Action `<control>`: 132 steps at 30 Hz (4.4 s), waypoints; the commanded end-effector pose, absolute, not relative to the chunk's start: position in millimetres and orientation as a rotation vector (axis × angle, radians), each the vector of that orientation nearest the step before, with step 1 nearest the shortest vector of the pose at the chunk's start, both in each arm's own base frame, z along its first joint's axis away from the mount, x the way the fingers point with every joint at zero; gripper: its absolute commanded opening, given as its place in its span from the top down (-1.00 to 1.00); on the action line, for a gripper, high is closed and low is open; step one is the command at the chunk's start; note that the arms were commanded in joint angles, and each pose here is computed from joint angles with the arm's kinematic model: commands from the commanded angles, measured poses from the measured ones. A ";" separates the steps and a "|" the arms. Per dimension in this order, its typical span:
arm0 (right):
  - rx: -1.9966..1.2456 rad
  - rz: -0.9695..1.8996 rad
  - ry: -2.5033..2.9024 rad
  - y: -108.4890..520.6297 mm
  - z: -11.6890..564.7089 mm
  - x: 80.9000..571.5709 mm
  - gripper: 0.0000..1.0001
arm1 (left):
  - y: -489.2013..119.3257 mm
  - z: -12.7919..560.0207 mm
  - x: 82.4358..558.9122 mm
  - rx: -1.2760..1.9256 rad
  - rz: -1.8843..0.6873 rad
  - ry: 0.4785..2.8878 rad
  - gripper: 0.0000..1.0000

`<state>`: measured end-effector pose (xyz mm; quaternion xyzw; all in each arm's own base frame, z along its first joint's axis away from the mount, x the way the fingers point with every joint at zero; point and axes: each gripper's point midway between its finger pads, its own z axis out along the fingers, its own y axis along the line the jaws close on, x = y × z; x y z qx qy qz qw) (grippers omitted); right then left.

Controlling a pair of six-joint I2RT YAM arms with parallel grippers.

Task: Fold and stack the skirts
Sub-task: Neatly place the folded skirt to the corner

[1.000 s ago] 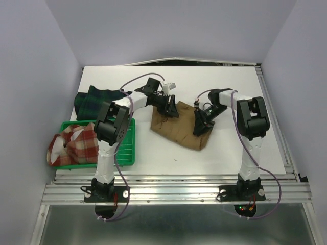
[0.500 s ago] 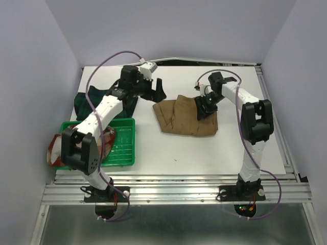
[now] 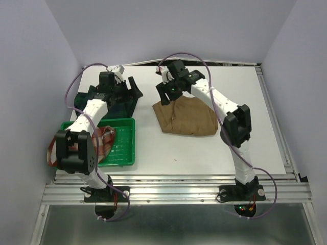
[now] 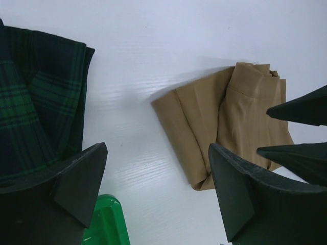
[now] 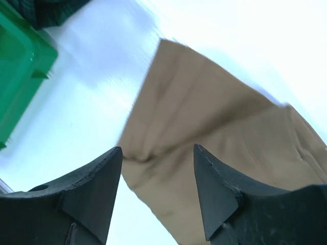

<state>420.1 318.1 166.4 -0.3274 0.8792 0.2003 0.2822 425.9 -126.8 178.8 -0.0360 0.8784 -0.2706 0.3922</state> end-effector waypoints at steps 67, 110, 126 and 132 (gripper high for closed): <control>-0.672 0.386 2.413 369.3 121.1 456.9 0.99 | -233.1 109.5 365.9 -0.059 -0.973 2.334 -0.89; -0.561 0.530 2.407 363.2 157.8 454.8 0.99 | -326.6 54.3 398.8 -0.255 -1.368 2.253 -0.53; -0.344 0.122 2.314 264.5 182.4 518.2 -0.76 | -298.3 61.6 397.7 -0.284 -1.159 2.357 0.38; -0.266 0.118 2.323 208.0 192.9 534.7 -0.98 | -275.4 89.4 429.2 -0.110 -0.834 2.347 1.00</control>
